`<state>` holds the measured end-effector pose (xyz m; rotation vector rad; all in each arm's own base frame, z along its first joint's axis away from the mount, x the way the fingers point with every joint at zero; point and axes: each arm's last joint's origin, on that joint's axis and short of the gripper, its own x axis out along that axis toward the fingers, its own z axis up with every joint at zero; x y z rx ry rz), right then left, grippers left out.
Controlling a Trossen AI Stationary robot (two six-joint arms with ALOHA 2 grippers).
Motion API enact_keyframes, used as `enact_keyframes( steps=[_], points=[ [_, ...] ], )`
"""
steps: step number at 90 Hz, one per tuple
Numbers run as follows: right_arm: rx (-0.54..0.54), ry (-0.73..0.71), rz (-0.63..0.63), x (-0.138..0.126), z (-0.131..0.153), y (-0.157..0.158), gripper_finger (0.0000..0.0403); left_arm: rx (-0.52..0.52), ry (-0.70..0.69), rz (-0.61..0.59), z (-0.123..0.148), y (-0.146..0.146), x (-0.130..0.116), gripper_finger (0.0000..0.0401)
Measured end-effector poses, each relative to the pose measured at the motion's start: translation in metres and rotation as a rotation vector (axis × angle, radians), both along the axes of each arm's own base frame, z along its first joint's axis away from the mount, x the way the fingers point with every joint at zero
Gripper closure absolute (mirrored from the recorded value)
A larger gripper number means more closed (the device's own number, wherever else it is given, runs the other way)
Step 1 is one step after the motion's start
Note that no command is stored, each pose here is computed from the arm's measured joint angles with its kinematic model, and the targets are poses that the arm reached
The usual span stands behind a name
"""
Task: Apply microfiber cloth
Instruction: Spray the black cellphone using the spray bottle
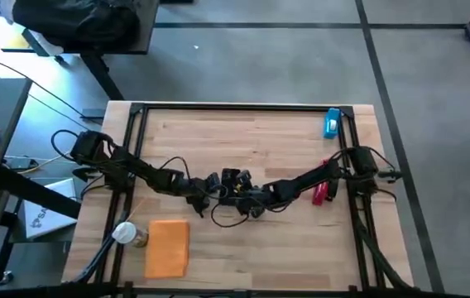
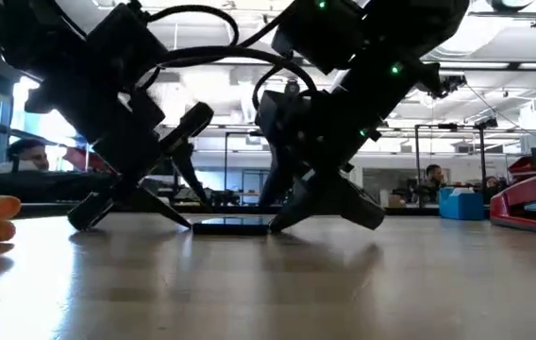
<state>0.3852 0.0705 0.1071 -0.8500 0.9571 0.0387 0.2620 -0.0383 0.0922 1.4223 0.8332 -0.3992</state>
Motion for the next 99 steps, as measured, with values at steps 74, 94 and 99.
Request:
enact_keyframes(
  steps=[74,94,99],
  points=[
    [0.026,-0.042,0.055,0.005,0.001,0.0,0.0261,-0.089,-0.06,-0.175,0.005,-0.005,0.017,0.0282],
    [0.03,-0.089,0.054,0.007,0.003,0.008,0.0261,-0.163,-0.198,-0.04,0.014,-0.007,0.026,0.0282],
    [0.025,-0.088,0.057,0.006,0.003,0.01,0.0261,-0.165,-0.223,-0.003,0.015,-0.008,0.027,0.0282]
  ],
)
